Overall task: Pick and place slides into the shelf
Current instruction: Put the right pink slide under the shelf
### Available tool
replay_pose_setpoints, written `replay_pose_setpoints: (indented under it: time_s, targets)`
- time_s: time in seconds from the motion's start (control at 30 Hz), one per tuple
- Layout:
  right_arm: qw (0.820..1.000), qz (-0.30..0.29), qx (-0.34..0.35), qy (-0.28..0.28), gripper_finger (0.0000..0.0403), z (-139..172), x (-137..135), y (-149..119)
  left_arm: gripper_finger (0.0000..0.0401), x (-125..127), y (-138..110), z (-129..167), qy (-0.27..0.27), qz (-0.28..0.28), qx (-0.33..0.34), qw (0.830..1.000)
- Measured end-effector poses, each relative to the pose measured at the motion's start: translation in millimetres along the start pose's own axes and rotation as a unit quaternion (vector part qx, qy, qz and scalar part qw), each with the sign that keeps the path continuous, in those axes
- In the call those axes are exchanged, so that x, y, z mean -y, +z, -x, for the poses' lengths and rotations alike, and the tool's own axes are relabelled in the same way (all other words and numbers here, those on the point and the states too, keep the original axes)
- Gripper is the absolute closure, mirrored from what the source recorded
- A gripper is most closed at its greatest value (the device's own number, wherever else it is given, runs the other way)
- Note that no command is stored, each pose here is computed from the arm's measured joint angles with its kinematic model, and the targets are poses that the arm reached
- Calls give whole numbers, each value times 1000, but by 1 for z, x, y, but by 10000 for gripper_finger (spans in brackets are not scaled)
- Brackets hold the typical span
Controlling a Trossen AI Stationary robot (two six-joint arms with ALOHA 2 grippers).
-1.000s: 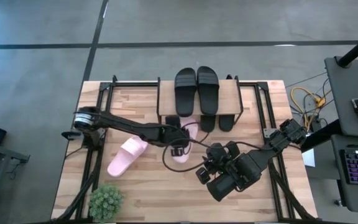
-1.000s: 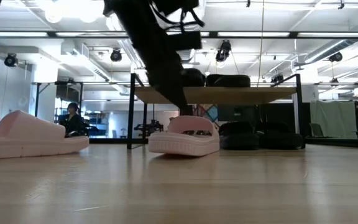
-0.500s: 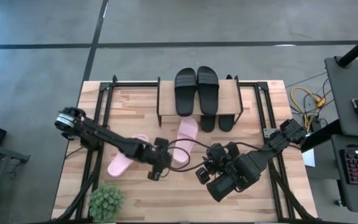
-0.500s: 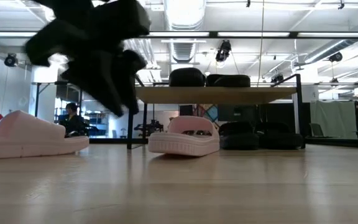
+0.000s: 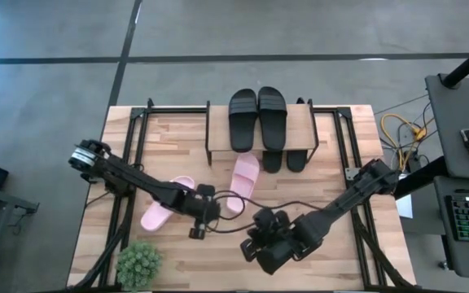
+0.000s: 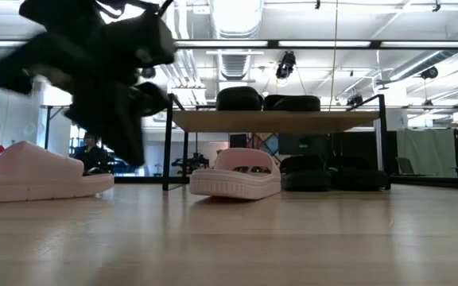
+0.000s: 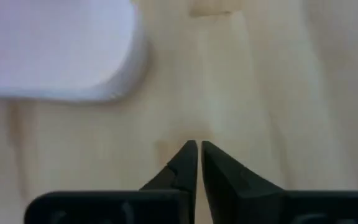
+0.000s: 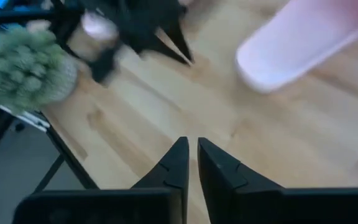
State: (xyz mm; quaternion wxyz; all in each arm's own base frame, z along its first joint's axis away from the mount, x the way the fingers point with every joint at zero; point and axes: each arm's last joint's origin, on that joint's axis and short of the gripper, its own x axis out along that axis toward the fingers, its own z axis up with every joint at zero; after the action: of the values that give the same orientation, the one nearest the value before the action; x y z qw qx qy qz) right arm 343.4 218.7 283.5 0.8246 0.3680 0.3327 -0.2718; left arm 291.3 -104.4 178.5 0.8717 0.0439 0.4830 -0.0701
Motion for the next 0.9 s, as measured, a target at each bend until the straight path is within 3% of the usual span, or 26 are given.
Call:
replay_pose_setpoints:
  time_s: [0.17,0.27,0.5,0.73,0.9]
  targets:
    - [999,-21,-19,-20,393,-19,3,-17,391,5,-5,37,-27,53,3,998]
    - [998,-50,-17,-27,394,-22,6,-20,391,8,-9,72,-18,73,46,996]
    - [982,-181,2,-46,394,-46,22,-21,390,6,-47,132,-24,173,125,977]
    - [977,-213,-7,16,394,-82,28,-13,390,0,-89,154,-64,258,168,949]
    - [976,-218,2,7,394,-99,35,-7,390,-5,-102,161,-89,296,185,933]
